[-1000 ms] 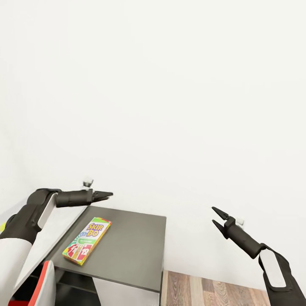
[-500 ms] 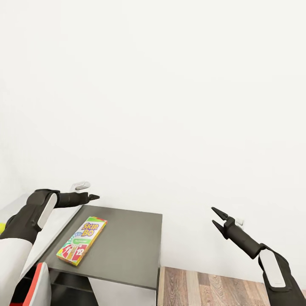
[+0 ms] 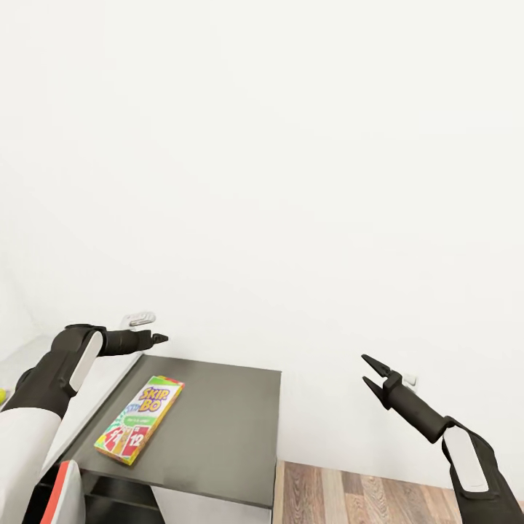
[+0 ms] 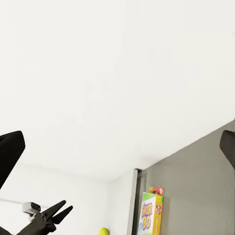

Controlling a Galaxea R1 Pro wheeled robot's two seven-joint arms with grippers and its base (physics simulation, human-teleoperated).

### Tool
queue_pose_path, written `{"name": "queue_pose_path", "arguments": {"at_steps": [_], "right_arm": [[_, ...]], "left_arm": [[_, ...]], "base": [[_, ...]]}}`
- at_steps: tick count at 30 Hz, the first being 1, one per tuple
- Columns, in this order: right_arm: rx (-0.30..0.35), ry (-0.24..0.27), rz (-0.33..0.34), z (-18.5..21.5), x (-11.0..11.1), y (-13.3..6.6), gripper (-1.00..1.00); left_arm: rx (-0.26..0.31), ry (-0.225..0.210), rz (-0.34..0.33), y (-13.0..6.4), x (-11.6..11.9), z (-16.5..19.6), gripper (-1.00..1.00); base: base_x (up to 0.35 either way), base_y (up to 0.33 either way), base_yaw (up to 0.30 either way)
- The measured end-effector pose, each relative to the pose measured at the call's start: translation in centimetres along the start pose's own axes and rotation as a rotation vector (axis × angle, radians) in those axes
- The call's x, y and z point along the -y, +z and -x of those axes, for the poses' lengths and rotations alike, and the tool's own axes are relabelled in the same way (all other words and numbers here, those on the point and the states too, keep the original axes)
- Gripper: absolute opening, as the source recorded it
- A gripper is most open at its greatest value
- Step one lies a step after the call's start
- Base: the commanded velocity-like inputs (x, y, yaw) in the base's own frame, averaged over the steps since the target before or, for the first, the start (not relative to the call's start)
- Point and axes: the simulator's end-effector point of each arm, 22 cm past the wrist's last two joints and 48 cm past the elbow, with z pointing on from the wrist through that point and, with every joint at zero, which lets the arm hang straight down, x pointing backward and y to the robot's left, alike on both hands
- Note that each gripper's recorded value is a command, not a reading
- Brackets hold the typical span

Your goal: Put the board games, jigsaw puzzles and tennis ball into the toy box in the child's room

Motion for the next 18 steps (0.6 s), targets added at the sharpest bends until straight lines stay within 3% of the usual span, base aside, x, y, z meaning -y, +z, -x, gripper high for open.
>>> {"name": "queue_pose_path", "arguments": {"at_steps": [9, 18], "right_arm": [[-0.003, -0.001, -0.001, -0.1, 0.0, 0.1, 1.00], [-0.004, -0.007, -0.002, -0.1, -0.1, 0.2, 1.00]], "left_arm": [[0.002, 0.004, 0.109, 0.5, -1.5, -0.2, 1.00], [-0.051, -0.018, 0.309, 2.8, -4.8, -3.7, 1.00]], "base": [[0.017, 0.031, 0.000], [0.000, 0.001, 0.000]]}}
